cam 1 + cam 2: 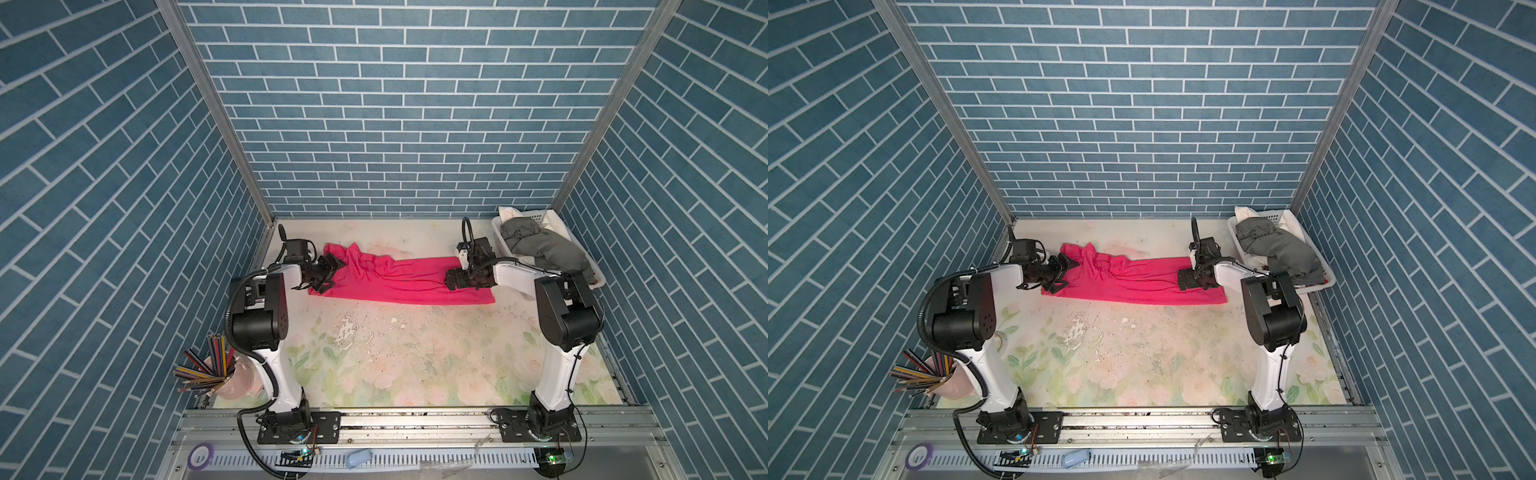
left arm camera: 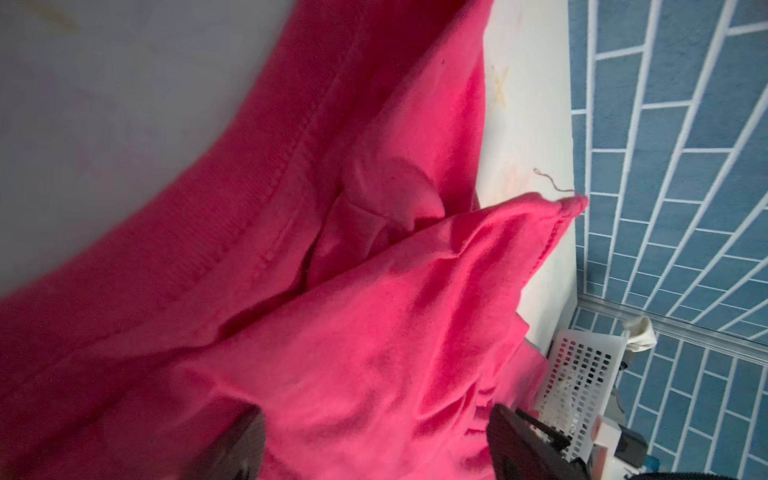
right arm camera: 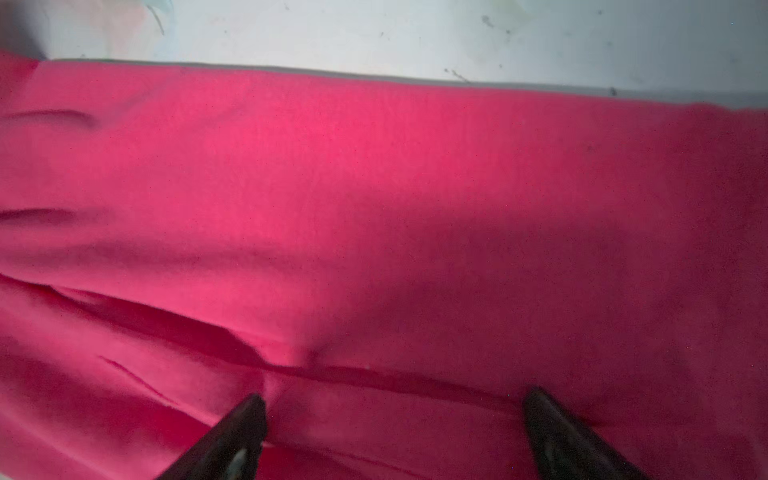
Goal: Fold and stack the t-shirts
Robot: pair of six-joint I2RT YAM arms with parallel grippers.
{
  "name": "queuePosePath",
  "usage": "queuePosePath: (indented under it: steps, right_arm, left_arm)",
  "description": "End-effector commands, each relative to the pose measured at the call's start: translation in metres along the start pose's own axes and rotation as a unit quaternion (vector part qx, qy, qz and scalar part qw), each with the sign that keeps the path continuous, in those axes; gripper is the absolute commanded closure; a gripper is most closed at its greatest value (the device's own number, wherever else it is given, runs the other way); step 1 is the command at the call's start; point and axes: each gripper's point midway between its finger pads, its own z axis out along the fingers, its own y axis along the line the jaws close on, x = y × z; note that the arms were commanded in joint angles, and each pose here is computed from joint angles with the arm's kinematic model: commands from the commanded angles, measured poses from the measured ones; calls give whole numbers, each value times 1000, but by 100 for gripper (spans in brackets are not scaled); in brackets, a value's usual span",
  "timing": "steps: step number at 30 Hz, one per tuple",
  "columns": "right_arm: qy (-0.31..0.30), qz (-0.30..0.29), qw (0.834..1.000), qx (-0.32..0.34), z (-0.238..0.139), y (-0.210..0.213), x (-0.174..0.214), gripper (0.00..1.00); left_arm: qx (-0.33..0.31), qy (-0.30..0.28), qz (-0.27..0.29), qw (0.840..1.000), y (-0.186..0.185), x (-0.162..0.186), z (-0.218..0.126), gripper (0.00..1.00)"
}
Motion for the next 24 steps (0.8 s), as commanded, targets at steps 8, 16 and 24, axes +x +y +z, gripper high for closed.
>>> queuePosePath:
  steps: [8, 16, 24]
  right_arm:
    - [84, 118, 990, -3, -19, 19, 106, 3]
    - [45, 104, 992, -59, -79, 91, 90, 2]
    - [-39, -16, 999, -8, -77, 71, -7, 1]
  left_arm:
    - [-86, -21, 17, 996, 10, -59, 54, 14]
    - [-120, -42, 85, 988, -33, -107, 76, 14]
    - [-29, -86, 158, 983, -131, -71, -2, 14]
